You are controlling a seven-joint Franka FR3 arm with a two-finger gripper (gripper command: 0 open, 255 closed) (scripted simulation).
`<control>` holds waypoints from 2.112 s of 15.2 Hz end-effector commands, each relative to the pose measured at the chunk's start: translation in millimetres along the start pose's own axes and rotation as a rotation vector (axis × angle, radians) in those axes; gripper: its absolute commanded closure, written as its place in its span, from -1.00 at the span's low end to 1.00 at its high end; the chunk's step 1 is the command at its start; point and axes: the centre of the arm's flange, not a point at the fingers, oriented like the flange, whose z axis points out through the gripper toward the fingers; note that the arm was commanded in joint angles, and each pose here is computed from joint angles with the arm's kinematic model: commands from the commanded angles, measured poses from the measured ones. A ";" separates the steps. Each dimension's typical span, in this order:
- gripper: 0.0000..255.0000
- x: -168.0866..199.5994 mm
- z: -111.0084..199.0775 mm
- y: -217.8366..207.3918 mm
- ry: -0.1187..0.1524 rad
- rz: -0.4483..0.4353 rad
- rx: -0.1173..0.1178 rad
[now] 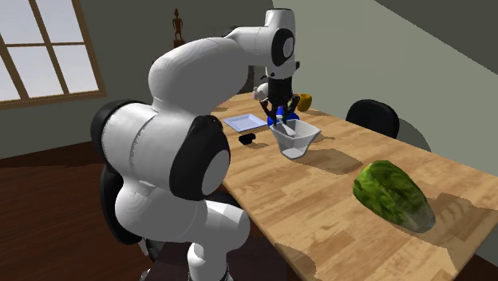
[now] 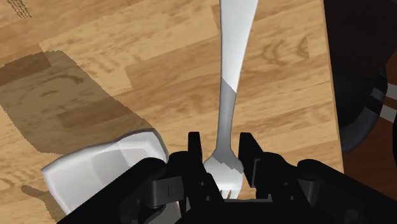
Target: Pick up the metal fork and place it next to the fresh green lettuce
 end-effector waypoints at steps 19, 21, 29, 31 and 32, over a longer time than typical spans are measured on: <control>1.00 -99.1 52.3 80.4 0.000 -0.001 0.000; 1.00 -100.4 62.7 79.4 0.000 -0.001 0.000; 1.00 -105.3 104.4 75.3 0.000 -0.001 0.000; 1.00 -106.5 114.9 74.3 0.000 -0.001 0.000; 1.00 -107.1 120.1 73.7 0.000 -0.001 0.000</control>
